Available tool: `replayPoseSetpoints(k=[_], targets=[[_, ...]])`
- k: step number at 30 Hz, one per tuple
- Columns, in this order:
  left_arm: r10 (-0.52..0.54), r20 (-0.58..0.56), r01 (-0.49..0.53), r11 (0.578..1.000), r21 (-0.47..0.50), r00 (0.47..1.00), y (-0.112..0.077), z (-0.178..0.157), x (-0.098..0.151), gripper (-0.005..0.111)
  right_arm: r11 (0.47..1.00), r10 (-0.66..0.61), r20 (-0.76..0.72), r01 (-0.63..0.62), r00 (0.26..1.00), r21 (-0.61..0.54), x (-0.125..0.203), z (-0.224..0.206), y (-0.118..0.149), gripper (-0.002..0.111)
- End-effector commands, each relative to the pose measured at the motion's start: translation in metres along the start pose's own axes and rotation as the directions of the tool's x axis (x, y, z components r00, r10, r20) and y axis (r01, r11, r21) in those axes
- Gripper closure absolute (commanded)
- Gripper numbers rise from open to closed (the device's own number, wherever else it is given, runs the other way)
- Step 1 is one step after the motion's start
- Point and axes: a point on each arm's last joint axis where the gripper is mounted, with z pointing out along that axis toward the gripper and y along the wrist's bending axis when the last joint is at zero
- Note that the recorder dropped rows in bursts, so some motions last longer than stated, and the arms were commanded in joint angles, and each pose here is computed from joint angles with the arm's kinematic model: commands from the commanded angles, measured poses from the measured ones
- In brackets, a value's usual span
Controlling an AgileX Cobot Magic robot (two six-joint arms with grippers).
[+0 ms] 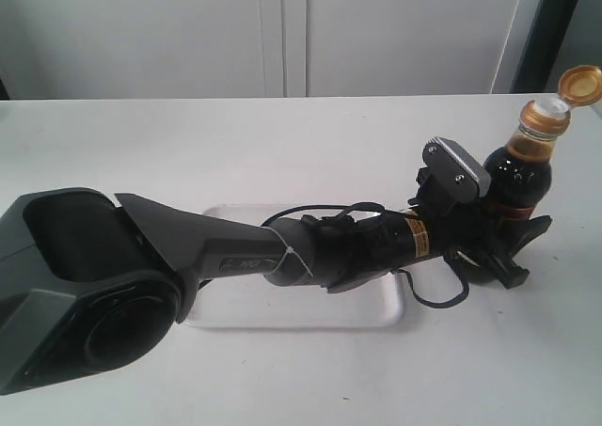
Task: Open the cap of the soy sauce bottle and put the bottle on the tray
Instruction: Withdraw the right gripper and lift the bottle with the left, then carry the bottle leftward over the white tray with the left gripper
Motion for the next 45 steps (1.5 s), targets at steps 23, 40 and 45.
replayPoseSetpoints(k=[23,40,45], targets=[[0.067,0.229,-0.07,0.998,0.005,0.971,0.013,-0.043,-0.083,0.107,1.0,0.02,0.023,-0.02,1.0,0.005,0.0,-0.008,0.0,0.108],[0.138,0.206,-0.131,0.99,-0.045,0.969,0.006,-0.092,-0.101,0.107,0.997,0.078,-0.035,-0.079,0.996,-0.022,0.008,0.003,0.002,0.108],[0.126,0.183,-0.116,0.991,-0.065,0.975,0.0,-0.113,-0.102,0.107,0.996,0.068,-0.035,-0.07,0.997,-0.05,0.007,0.003,0.008,0.108]])
